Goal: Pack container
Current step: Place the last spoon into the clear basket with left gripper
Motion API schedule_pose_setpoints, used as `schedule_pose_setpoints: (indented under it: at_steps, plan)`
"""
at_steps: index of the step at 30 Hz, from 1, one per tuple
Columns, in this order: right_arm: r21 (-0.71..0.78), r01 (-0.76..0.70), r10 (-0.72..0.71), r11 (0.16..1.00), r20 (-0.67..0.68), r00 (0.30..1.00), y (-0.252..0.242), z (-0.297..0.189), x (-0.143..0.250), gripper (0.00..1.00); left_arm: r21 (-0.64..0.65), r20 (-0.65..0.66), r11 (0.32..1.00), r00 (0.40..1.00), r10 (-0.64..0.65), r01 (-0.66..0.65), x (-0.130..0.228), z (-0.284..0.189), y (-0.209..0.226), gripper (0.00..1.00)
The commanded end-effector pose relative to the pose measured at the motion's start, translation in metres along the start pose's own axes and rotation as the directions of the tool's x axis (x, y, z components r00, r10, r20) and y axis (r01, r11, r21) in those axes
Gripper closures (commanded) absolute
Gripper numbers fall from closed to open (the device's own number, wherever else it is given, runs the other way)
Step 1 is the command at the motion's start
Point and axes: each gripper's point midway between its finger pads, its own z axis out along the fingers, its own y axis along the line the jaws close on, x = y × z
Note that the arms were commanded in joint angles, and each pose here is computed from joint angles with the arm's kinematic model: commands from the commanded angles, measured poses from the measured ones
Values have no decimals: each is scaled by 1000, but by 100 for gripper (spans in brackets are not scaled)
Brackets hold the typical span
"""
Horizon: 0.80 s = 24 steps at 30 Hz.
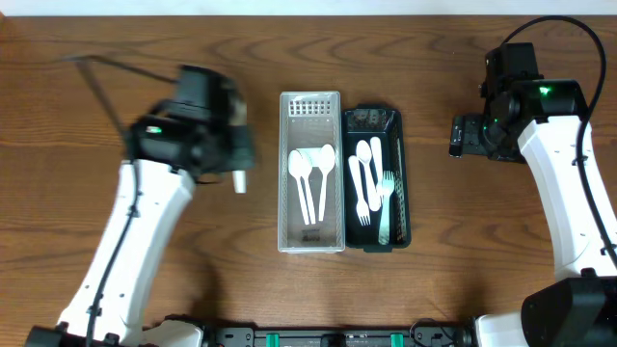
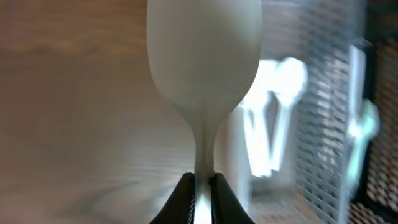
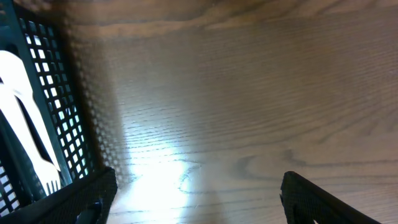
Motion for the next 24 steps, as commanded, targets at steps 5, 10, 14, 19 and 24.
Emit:
schedule_pose_setpoints:
  at_steps: [5,10,14,19,24]
  plan:
    - [7,2,-2,1000,5,1000,-4,0,-1,12,70,-31,988,989,141,-139,11,28,-67,92]
    - [7,2,-2,1000,4,1000,-4,0,-1,12,63,-112,986,980,163,-157,22,68,-83,92]
    - [7,2,-2,1000,4,1000,-4,0,-1,12,36,-190,988,969,157,-153,31,103,-81,91]
    - [7,2,-2,1000,5,1000,-4,0,-1,12,20,-232,988,960,155,-154,37,126,-79,86]
    - [5,0,0,1000,17,1000,-3,0,-4,12,42,-167,982,968,189,-185,22,122,-84,57]
